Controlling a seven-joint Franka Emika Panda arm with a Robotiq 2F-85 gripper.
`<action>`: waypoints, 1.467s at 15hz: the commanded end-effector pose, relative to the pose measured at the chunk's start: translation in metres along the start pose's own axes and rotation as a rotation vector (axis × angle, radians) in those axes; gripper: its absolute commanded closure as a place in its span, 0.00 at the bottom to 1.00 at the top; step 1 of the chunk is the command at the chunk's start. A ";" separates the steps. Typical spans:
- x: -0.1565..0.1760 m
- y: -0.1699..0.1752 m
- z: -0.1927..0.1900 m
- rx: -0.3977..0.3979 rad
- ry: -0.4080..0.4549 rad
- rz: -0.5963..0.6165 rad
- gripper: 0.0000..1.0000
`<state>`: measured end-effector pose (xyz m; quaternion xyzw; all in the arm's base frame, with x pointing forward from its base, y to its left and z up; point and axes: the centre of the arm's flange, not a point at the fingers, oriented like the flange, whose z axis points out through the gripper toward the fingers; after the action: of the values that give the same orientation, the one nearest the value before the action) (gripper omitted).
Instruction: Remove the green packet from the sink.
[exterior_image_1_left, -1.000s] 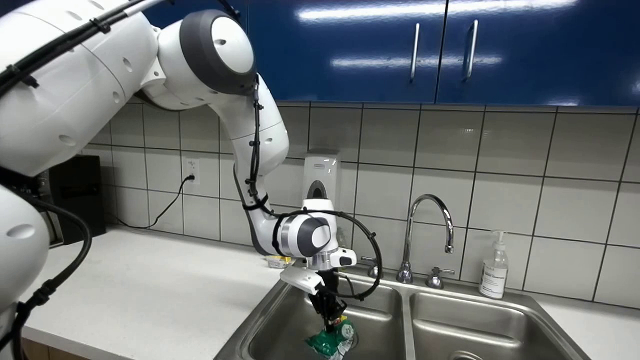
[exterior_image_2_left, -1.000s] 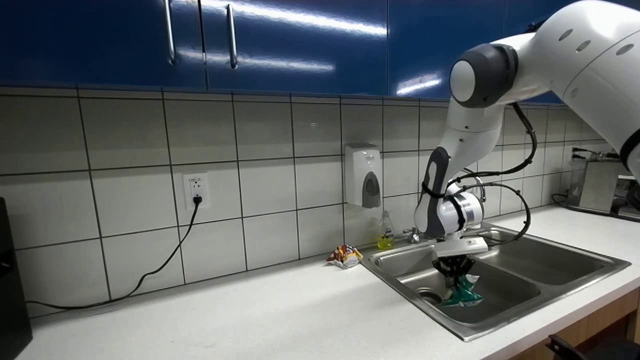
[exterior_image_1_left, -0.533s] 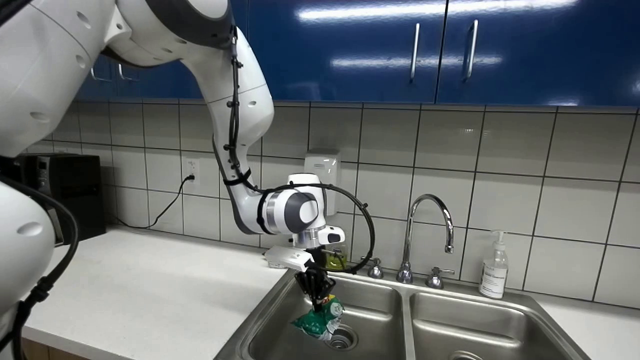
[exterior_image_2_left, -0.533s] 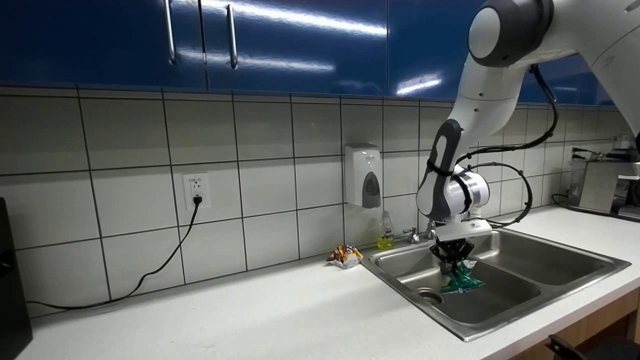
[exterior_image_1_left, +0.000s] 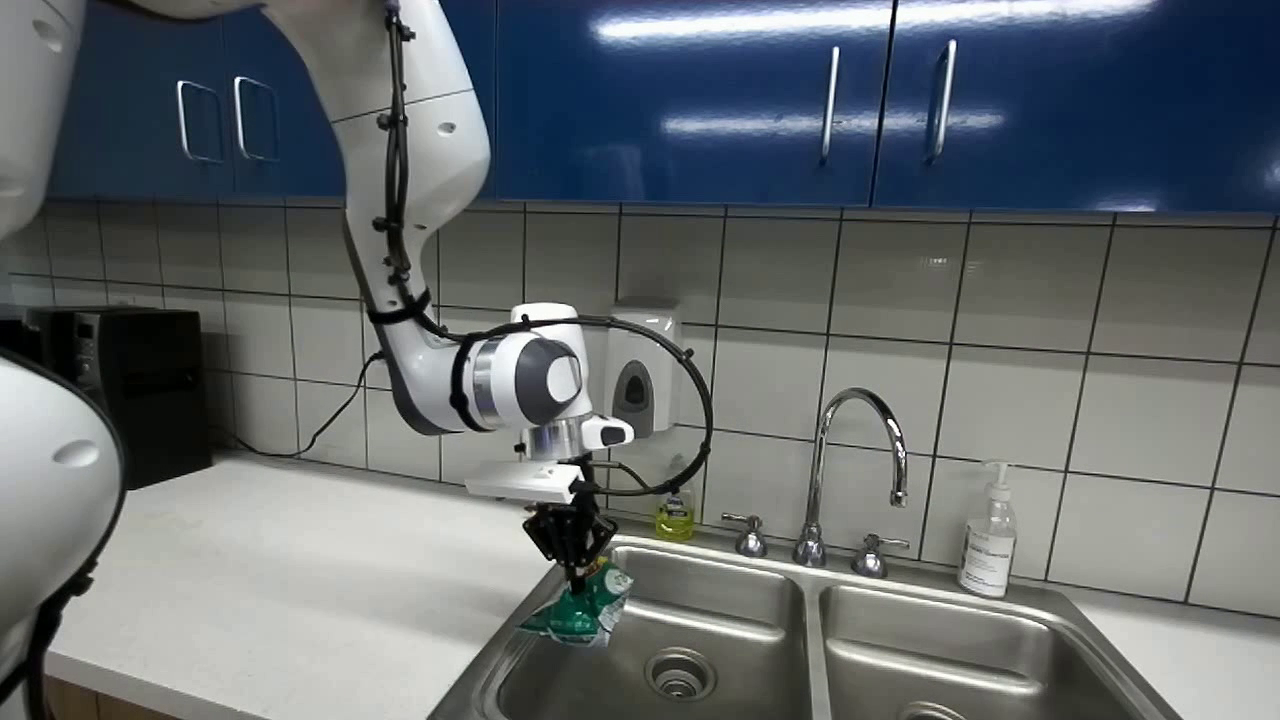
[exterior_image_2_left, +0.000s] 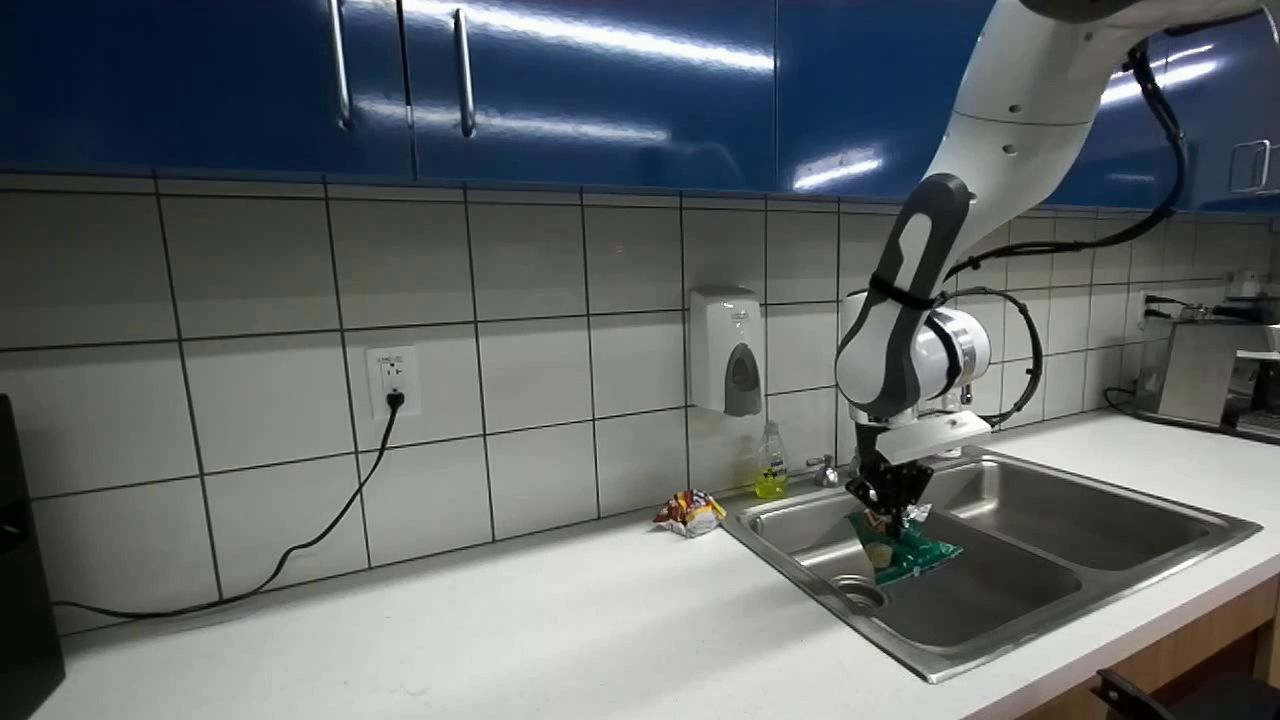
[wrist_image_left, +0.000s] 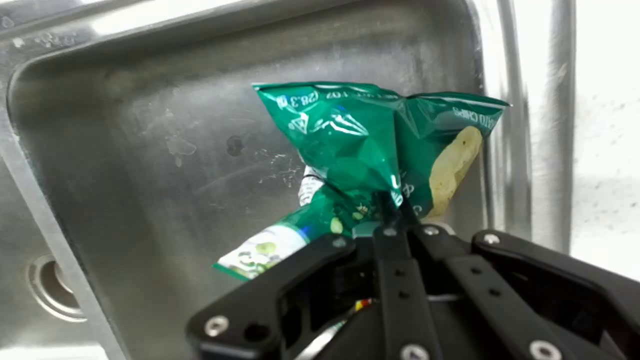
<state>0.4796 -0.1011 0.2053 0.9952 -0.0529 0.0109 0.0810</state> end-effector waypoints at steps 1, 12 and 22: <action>-0.031 -0.035 -0.028 0.009 -0.012 -0.171 1.00; -0.057 -0.135 -0.019 0.037 -0.045 -0.514 1.00; -0.059 -0.160 0.001 0.040 -0.086 -0.609 1.00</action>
<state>0.4317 0.0576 0.1782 0.9713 0.2273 -0.0434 0.0544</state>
